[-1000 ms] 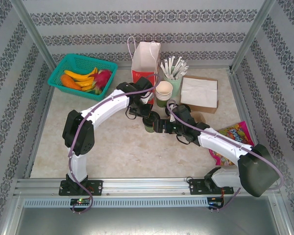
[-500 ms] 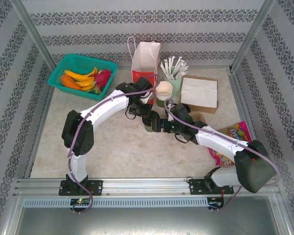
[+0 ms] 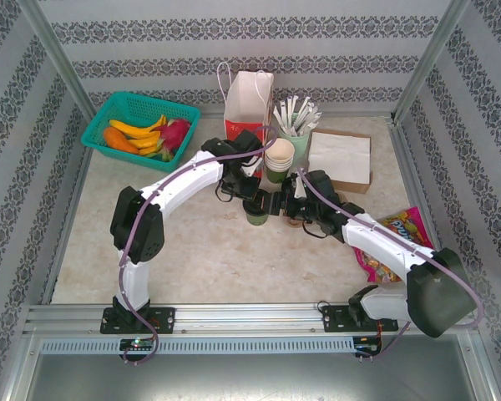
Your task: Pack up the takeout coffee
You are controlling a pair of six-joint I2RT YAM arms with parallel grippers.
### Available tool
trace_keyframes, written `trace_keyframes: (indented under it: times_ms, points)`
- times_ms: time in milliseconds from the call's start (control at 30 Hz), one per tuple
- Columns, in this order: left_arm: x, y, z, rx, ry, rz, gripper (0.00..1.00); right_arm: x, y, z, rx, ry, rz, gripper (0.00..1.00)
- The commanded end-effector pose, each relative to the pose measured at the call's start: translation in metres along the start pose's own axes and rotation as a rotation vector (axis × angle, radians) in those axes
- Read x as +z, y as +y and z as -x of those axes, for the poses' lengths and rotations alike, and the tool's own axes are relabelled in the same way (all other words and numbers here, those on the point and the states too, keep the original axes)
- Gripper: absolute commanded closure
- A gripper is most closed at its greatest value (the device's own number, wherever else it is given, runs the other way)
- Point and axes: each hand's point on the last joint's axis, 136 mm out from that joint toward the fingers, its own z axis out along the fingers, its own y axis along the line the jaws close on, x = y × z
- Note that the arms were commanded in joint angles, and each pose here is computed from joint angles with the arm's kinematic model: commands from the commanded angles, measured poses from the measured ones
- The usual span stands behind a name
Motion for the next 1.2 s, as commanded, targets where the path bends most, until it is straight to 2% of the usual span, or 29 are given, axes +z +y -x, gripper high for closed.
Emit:
trace_keyframes:
  times_ms: [0, 233, 600, 800, 1000, 1167]
  points:
    - [0.033, 0.011, -0.055, 0.006, 0.252, 0.078, 0.9, -0.005, 0.005, 0.009, 0.056, -0.015, 0.001, 0.11]
    - [0.024, 0.006, -0.043, 0.002, 0.22, 0.067, 0.89, 0.002, 0.002, 0.009, 0.084, 0.008, -0.018, 0.13]
    - [0.029, 0.004, -0.044, -0.001, 0.228, 0.05, 0.94, 0.019, -0.005, 0.025, 0.155, 0.002, -0.067, 0.37]
    - [0.035, 0.002, -0.046, 0.002, 0.238, 0.03, 0.95, 0.036, -0.03, -0.002, 0.179, 0.121, -0.148, 0.5]
    - [0.042, 0.0, -0.049, -0.003, 0.252, 0.014, 0.97, 0.041, -0.038, -0.017, 0.187, 0.158, -0.177, 0.59]
    - [0.02, -0.009, -0.033, -0.012, 0.181, -0.03, 0.93, 0.035, -0.029, -0.007, 0.161, 0.134, -0.175, 0.62]
